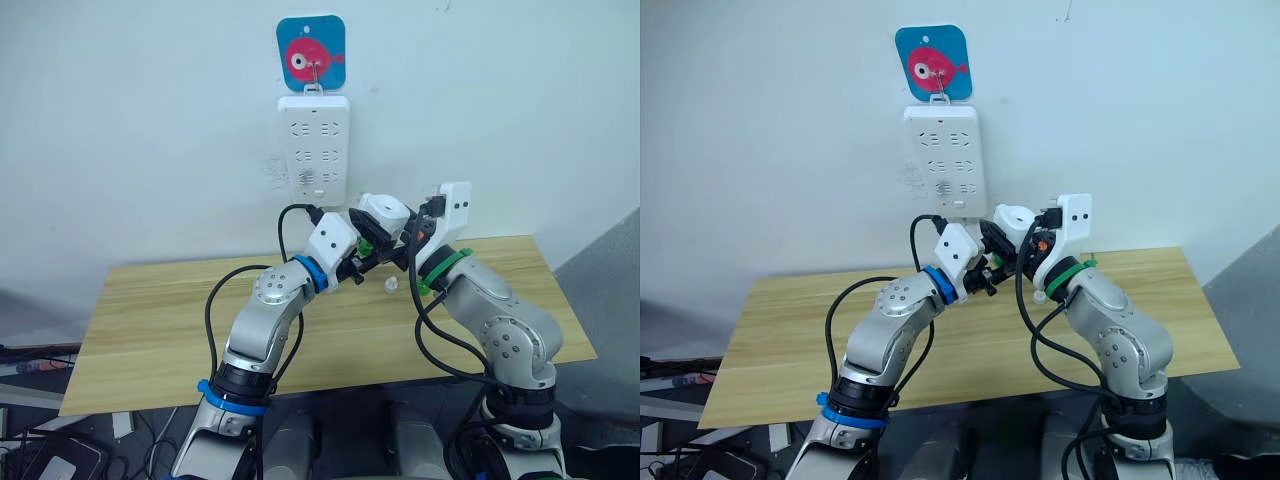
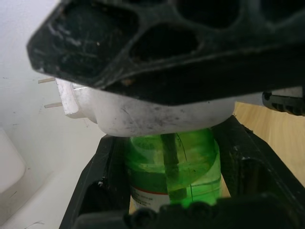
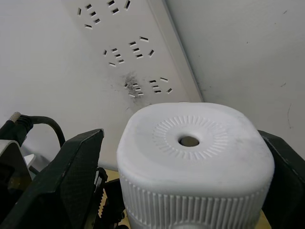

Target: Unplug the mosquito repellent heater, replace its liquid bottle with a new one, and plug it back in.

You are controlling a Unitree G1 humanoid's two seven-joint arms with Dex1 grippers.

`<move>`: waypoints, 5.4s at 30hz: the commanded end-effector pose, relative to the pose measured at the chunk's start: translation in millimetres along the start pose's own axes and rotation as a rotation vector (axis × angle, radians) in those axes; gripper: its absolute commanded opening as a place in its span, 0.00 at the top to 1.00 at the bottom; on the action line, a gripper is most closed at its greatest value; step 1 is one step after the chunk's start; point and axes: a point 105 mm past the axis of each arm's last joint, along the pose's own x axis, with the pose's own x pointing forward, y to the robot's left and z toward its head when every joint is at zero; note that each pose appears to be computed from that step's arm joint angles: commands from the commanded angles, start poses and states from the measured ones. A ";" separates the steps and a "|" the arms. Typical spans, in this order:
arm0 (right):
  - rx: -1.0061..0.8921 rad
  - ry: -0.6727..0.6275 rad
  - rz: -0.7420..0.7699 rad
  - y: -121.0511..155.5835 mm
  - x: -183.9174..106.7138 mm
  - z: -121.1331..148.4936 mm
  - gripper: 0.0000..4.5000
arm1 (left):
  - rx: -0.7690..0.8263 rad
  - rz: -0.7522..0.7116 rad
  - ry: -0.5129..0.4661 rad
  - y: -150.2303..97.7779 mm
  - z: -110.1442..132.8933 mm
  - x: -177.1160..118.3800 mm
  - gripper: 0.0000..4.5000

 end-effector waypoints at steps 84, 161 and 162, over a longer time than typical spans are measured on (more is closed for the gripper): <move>-0.400 -0.069 0.006 -0.4 1.7 44.5 0.32 | 0.033 -0.082 -0.194 96.0 68.9 -14.9 1.00; -0.334 -0.110 -0.013 -2.3 -6.7 48.1 0.32 | -0.007 -0.250 -0.060 104.5 57.7 -29.6 0.67; -0.338 -0.108 -0.009 -1.4 -6.6 47.6 0.32 | -0.012 -0.243 -0.063 105.2 58.2 -29.3 0.67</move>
